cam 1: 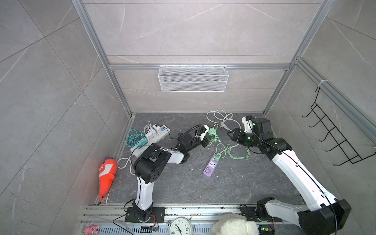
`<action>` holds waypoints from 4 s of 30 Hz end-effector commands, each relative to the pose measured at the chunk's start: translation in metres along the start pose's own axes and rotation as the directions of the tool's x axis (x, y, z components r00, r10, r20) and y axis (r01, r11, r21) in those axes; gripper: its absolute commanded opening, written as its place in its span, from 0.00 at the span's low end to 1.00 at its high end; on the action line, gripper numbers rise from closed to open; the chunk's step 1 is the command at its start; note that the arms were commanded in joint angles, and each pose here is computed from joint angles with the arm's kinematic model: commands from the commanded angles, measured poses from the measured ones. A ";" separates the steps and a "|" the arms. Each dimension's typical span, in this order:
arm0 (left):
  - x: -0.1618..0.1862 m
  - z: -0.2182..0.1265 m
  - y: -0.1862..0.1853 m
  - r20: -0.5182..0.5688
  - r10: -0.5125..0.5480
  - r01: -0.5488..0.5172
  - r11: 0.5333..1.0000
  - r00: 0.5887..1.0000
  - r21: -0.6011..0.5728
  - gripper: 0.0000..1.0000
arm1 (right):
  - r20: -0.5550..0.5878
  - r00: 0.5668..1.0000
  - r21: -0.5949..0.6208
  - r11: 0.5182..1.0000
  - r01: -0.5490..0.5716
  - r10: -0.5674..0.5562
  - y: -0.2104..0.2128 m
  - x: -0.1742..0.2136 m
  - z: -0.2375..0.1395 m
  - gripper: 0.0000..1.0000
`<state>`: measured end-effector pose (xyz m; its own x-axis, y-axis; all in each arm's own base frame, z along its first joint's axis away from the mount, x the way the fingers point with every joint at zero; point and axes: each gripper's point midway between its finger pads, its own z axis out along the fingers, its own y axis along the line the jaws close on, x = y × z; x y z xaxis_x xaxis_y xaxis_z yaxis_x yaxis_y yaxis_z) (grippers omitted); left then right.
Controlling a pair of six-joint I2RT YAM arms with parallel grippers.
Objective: Insert the plug
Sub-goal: 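Grasp the cable-wrapped charger with the right gripper beside the left gripper, then open the left gripper and draw it back while the right holds the charger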
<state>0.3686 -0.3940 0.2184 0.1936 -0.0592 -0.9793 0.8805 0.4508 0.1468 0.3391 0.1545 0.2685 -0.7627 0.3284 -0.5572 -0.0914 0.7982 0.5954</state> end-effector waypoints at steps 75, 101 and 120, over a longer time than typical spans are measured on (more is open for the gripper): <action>-0.067 -0.015 -0.035 0.184 0.185 -0.211 0.969 0.965 0.129 0.22 | -0.232 0.971 0.060 0.996 0.070 -0.054 0.025 0.060 0.057 0.42; -0.072 -0.011 -0.022 0.155 0.220 -0.238 0.965 0.963 0.109 0.36 | -0.338 0.934 0.078 0.986 0.147 -0.112 0.024 0.069 0.077 0.08; -0.044 -0.064 0.011 -0.191 0.154 -0.189 0.964 0.970 -0.185 0.73 | 0.121 0.973 0.563 0.821 0.096 -0.197 0.000 -0.076 0.041 0.05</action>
<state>0.3384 -0.3409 0.2494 0.2714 0.1428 -0.9518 0.7862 0.5376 0.3049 0.4280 0.1901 0.2695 -0.7058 0.1999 -0.6796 0.0641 0.9734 0.2197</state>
